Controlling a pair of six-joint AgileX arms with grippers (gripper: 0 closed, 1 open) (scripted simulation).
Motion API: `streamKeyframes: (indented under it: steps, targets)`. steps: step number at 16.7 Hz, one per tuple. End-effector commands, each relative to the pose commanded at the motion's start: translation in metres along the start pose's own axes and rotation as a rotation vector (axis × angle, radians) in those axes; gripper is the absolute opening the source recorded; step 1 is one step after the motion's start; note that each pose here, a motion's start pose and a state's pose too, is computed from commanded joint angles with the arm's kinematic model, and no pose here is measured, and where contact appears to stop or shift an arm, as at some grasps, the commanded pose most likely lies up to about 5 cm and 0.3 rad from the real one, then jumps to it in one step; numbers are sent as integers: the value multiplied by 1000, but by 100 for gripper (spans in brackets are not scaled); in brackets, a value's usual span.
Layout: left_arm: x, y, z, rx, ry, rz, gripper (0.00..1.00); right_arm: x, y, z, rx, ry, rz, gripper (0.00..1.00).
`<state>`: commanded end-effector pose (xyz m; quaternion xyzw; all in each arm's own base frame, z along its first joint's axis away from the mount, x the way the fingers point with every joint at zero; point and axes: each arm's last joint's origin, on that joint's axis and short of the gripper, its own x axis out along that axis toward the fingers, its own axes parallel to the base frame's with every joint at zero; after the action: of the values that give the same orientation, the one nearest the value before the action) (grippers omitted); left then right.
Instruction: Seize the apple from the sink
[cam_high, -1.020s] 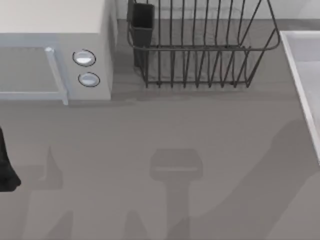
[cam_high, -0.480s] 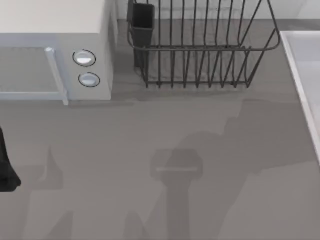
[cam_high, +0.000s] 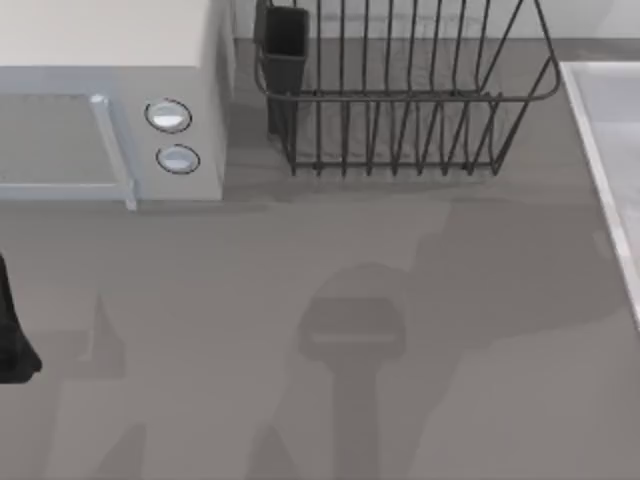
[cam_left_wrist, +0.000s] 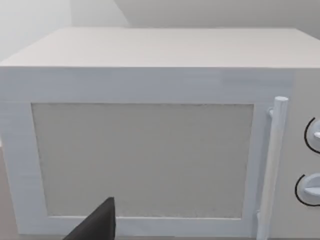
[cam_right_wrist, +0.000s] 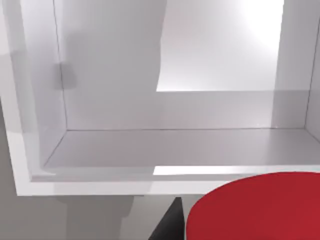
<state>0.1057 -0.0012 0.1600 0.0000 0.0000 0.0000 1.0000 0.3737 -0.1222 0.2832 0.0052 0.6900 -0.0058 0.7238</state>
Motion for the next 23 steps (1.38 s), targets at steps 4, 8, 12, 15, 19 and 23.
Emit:
streamKeyframes:
  steps: [4, 8, 12, 15, 19, 23]
  targets:
    - [0, 0, 0, 0, 0, 0, 100, 2, 74, 15, -6, 2, -2, 0]
    - [0, 0, 0, 0, 0, 0, 100, 5, 204, 7, -25, 12, 3, 0]
    - [0, 0, 0, 0, 0, 0, 100, 7, 307, -37, -22, 27, 6, 0]
    - [0, 0, 0, 0, 0, 0, 100, 9, 342, -62, -13, 41, 3, 0]
    - [0, 0, 0, 0, 0, 0, 100, 10, 349, -68, -6, 48, 1, 0]
    - [0, 0, 0, 0, 0, 0, 100, 11, 349, -66, -1, 49, 1, 0]
